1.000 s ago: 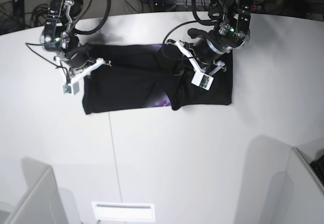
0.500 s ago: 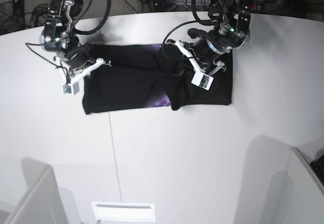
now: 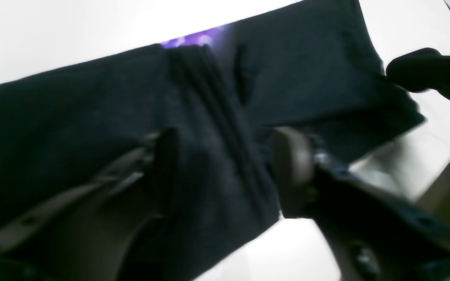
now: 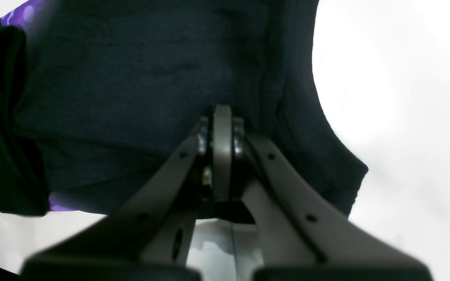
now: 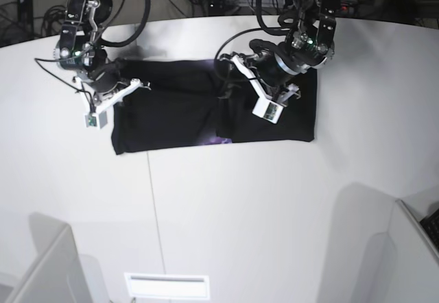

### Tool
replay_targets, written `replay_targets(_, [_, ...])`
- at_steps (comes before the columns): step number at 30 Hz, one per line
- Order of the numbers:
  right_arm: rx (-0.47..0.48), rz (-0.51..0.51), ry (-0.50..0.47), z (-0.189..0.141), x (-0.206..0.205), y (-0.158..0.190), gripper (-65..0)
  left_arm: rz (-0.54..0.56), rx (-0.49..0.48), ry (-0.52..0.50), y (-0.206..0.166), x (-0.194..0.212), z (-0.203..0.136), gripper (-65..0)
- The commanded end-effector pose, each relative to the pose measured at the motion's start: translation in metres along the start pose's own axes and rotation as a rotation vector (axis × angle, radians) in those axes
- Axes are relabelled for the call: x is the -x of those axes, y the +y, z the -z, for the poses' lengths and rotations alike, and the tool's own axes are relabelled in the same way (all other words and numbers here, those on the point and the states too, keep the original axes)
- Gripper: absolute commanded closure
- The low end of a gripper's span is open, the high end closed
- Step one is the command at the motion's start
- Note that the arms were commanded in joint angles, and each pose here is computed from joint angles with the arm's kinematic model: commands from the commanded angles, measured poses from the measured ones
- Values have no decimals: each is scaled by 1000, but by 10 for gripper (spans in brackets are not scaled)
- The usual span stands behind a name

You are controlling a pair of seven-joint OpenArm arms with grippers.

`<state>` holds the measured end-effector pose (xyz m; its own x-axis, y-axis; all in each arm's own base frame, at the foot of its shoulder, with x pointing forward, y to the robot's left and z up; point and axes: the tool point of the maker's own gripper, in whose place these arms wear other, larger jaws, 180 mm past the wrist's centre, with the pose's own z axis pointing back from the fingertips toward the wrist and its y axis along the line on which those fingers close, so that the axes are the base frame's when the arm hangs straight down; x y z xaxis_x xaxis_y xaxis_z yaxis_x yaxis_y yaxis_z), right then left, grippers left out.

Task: Fold the T-shirt properly
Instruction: 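Fold the strip's end toward the right gripper with the left gripper, then release the fold and lift the left gripper away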

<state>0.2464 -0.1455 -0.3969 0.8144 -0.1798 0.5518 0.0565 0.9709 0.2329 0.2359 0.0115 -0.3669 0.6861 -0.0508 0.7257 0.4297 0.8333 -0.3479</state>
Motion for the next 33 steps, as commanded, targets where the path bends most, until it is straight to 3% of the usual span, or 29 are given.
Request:
replay_targets(1, [-4,-6,-45,-3,-13,1,0,9,50,-47,-16,-15,2,-420])
replay_targets(5, [-4,-8,-53,-4,-15,1,0,30,99,-45,-35,-16,7,-425])
replay_targets(8, [-6,-10,-60,-6,-17,2,0,19,50,-70,-17,-23,-1,-398])
replay_targets(11, [-7,-22,-93,-12,-26,5,0,-41,-83,-90,28,-19,-24,-216])
replay_targets(13, [-8,-28,-109,-16,-30,6,0,-84,-194,-100,65,-13,-44,-28])
replay_targets(14, [-9,-29,-110,-16,-32,7,0,-102,-246,-103,82,-10,-54,0])
replay_targets(17, [-11,-32,-121,-14,-40,7,-11,-147,-398,-114,129,0,-89,0])
replay_targets(21, [-17,-32,-46,-6,-41,8,-425,-179,-565,-99,180,18,-135,0])
replay_targets(23, [-21,-31,-20,-3,-43,9,-537,-162,-584,-70,197,28,-148,0])
replay_targets(29, [1,-39,-45,5,-56,-4,-500,-145,-602,-18,224,59,-179,0])
replay_targets(33, [44,43,-14,16,-53,-33,-500,-136,-599,-12,226,62,-185,0])
